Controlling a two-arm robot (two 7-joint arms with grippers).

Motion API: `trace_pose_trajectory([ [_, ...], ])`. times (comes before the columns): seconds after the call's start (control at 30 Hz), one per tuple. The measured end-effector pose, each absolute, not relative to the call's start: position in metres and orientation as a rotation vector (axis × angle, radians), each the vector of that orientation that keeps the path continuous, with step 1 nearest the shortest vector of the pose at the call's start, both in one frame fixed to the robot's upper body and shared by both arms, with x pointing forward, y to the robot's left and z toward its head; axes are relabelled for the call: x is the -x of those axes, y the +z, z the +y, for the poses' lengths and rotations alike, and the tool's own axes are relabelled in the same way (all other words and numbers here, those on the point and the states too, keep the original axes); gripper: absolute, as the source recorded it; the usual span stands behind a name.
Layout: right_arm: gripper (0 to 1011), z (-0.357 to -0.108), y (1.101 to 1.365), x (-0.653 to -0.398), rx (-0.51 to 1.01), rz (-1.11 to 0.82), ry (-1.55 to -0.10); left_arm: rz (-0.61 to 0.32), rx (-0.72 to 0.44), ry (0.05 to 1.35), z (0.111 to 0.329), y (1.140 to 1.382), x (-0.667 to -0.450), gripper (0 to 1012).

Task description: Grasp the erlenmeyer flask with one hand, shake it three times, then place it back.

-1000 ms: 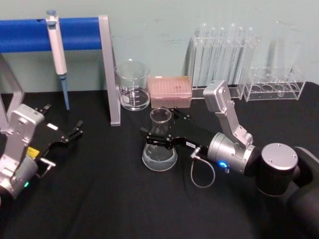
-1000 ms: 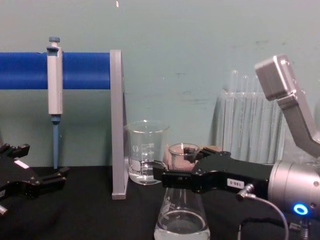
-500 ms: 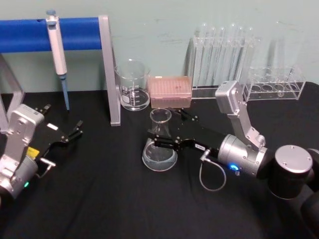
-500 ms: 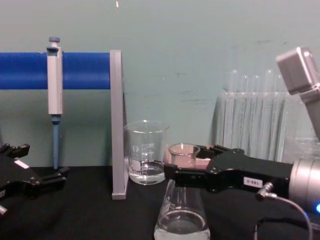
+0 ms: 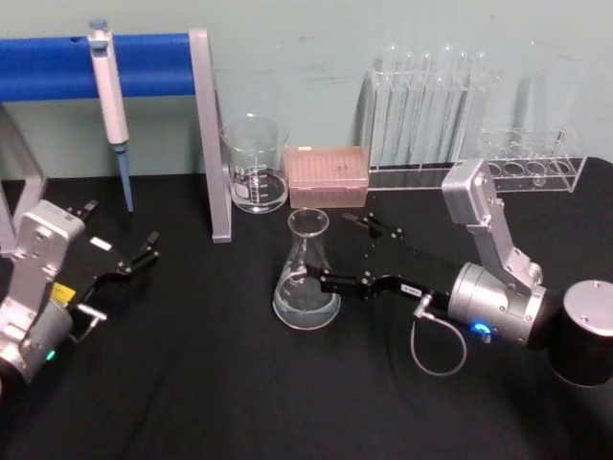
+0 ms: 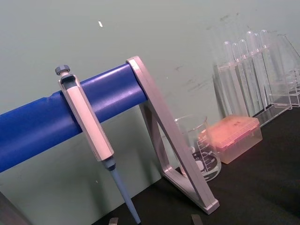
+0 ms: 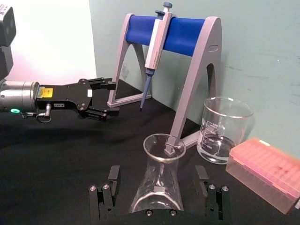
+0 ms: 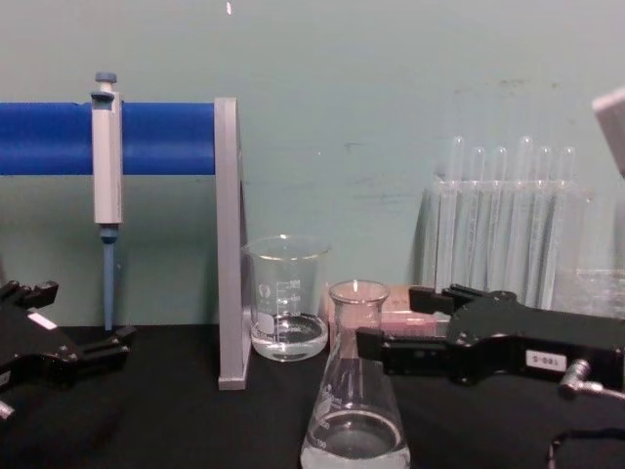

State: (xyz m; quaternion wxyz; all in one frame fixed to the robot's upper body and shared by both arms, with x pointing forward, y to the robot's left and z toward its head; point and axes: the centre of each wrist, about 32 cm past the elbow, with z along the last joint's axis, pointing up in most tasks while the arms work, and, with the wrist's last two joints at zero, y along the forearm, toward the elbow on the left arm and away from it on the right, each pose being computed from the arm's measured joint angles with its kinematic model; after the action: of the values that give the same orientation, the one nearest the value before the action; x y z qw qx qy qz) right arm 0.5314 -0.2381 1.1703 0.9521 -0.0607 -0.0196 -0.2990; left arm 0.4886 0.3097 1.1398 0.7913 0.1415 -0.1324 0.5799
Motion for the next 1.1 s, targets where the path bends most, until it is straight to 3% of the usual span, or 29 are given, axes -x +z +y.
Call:
trace_pose_trajectory([
  [0.67,1000,-0.265,1.178,-0.531,0.123,-0.078,-0.589,-0.285,-0.305,1.248,0.310,1.140,-0.489,1001],
  [1.1,1000,-0.259,1.175,-0.533,0.017,-0.128,-0.876,-0.285,-0.304,1.248,0.310,1.140,-0.489,1001],
])
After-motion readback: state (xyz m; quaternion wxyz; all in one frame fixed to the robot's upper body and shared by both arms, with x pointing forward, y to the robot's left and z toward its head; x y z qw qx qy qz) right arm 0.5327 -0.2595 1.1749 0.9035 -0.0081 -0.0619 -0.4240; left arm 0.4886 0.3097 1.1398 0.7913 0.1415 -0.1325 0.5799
